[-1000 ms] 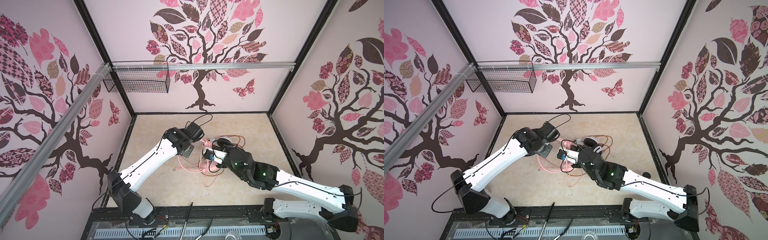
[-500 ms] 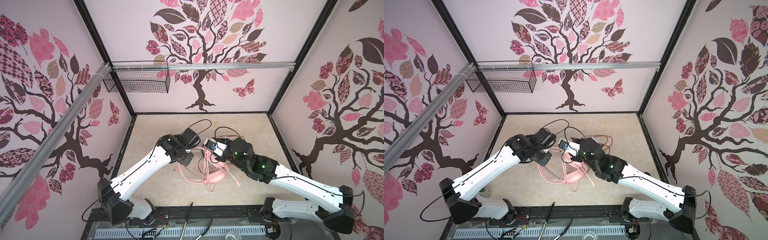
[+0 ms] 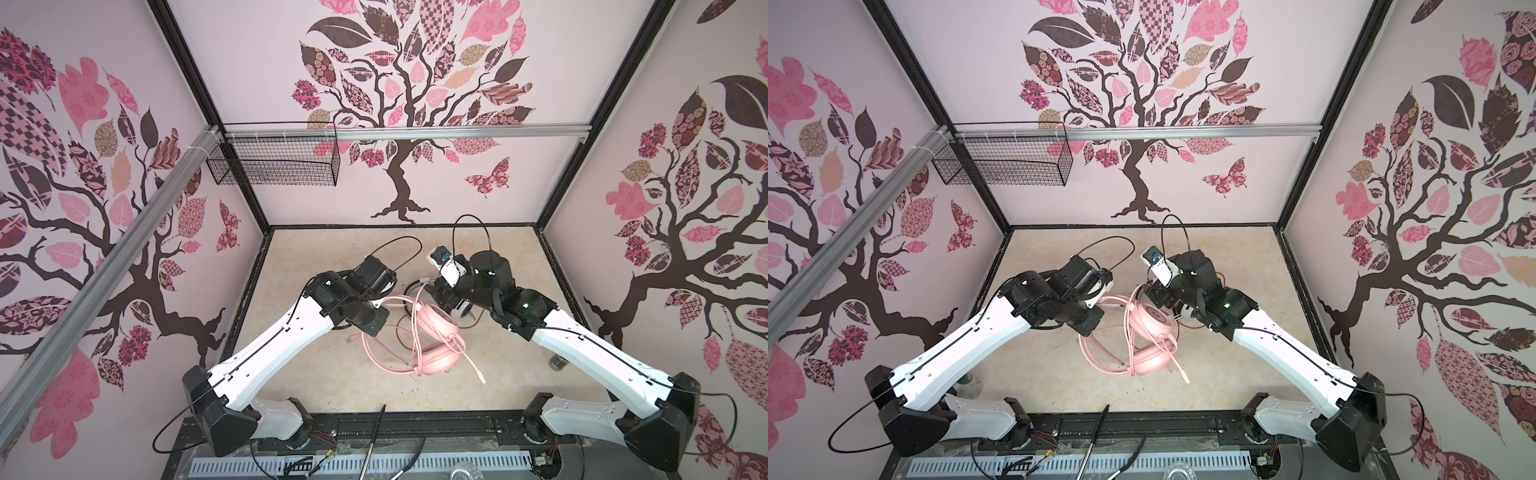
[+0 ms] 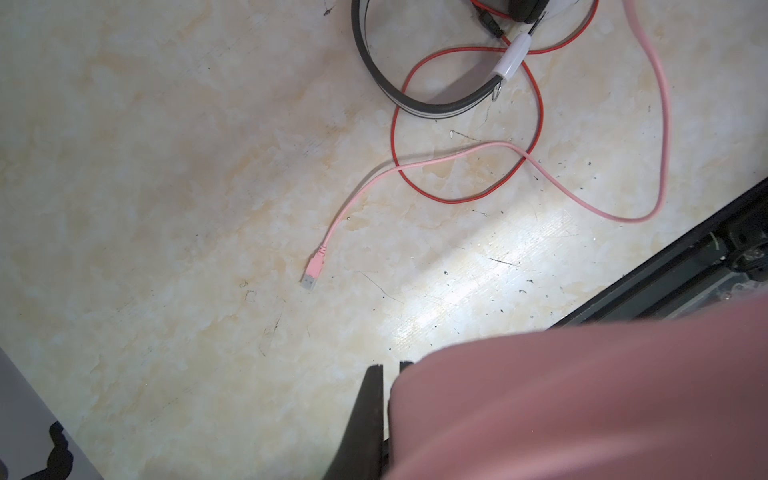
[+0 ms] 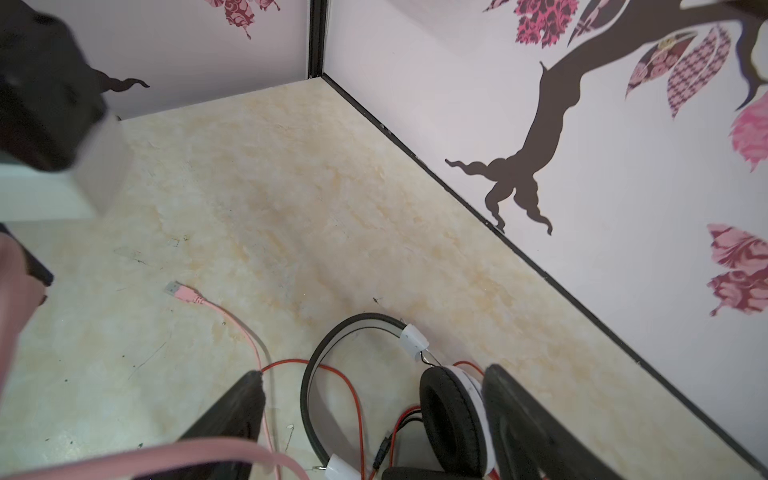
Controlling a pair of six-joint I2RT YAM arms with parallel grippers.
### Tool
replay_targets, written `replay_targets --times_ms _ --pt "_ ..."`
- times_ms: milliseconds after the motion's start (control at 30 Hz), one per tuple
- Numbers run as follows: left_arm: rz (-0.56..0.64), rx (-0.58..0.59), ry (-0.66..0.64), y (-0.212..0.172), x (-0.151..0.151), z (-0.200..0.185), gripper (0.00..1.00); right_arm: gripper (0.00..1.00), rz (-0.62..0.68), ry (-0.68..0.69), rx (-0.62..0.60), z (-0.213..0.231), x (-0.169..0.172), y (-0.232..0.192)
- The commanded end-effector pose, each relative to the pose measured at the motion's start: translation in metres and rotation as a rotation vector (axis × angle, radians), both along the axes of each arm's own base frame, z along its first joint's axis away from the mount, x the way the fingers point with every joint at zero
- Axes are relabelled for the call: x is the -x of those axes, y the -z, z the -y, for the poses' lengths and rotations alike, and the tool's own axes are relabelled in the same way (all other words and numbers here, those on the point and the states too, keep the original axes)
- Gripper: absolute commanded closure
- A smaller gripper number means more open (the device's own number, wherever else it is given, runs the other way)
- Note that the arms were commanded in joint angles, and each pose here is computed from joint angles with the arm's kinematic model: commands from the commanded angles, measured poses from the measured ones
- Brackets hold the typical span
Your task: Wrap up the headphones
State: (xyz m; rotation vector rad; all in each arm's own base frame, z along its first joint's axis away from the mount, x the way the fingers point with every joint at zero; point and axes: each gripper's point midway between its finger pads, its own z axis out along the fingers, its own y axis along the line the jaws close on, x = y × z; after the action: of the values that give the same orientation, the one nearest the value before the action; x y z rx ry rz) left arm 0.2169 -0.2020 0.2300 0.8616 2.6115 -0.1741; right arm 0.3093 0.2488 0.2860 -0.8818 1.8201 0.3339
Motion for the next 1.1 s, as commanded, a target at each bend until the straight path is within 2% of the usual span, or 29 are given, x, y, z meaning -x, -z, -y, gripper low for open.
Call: replay_targets --times_ms 0,267,467,700,833,900,967,1067 --pt "0.025 0.192 0.02 -0.028 0.002 0.022 1.0 0.15 -0.19 -0.043 -0.164 0.0 0.008 0.021" --pt "-0.029 0.427 -0.014 -0.065 -0.002 0.029 1.0 0.16 -0.355 -0.176 -0.359 -0.028 0.026 0.058" --pt "0.048 0.445 -0.179 -0.09 -0.029 0.004 1.0 0.24 -0.49 -0.236 -0.445 -0.042 0.039 0.087" --pt "0.083 0.511 -0.384 -0.104 -0.063 -0.042 1.0 0.25 -0.564 -0.253 -0.449 -0.036 0.063 0.115" --pt "0.112 0.49 -0.438 -0.109 -0.071 -0.058 1.0 0.25 -0.524 -0.26 -0.454 -0.025 0.077 0.117" --pt "0.12 0.463 -0.46 -0.108 -0.075 -0.063 1.0 0.25 -0.466 -0.305 -0.484 -0.022 0.087 0.102" --pt "0.116 0.449 -0.47 -0.106 -0.077 -0.065 1.0 0.26 -0.363 -0.34 -0.507 -0.021 0.098 0.079" --pt "0.11 0.445 -0.477 -0.103 -0.077 -0.065 1.0 0.25 -0.201 -0.355 -0.474 -0.026 0.113 0.046"
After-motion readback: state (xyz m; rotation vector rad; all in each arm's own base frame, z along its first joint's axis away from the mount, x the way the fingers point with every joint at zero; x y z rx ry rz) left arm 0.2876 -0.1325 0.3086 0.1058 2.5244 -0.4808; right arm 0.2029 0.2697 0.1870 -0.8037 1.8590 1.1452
